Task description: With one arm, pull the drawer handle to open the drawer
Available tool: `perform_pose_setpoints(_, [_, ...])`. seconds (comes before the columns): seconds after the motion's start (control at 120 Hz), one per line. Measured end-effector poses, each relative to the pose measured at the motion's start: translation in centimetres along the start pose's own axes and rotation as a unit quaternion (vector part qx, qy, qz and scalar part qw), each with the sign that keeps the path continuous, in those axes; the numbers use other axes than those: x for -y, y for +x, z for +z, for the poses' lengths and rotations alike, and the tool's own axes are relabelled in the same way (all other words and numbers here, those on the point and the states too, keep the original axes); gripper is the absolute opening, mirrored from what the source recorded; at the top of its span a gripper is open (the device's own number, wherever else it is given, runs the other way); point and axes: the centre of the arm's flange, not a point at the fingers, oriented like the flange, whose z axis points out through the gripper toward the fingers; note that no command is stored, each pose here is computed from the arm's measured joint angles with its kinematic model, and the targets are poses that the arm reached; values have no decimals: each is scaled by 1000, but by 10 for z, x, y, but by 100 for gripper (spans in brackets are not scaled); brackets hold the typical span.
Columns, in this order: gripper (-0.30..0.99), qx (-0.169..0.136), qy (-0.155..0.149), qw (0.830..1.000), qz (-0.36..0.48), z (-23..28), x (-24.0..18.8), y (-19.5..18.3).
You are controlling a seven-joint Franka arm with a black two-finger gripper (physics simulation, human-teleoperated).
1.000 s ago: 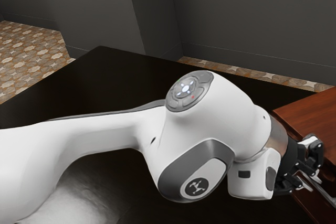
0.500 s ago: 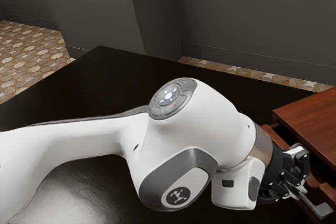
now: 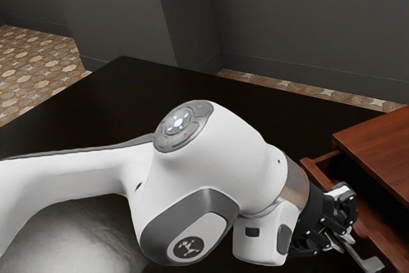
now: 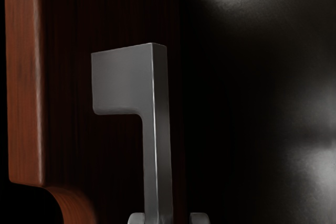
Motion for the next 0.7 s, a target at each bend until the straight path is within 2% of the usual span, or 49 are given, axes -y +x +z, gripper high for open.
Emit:
perform_pose_setpoints(0.383, [1, 7, 2, 1000, -5, -29, -22, -10])
perform_pose_setpoints(0.7, [2, 7, -11, 1000, -3, -29, -36, -11])
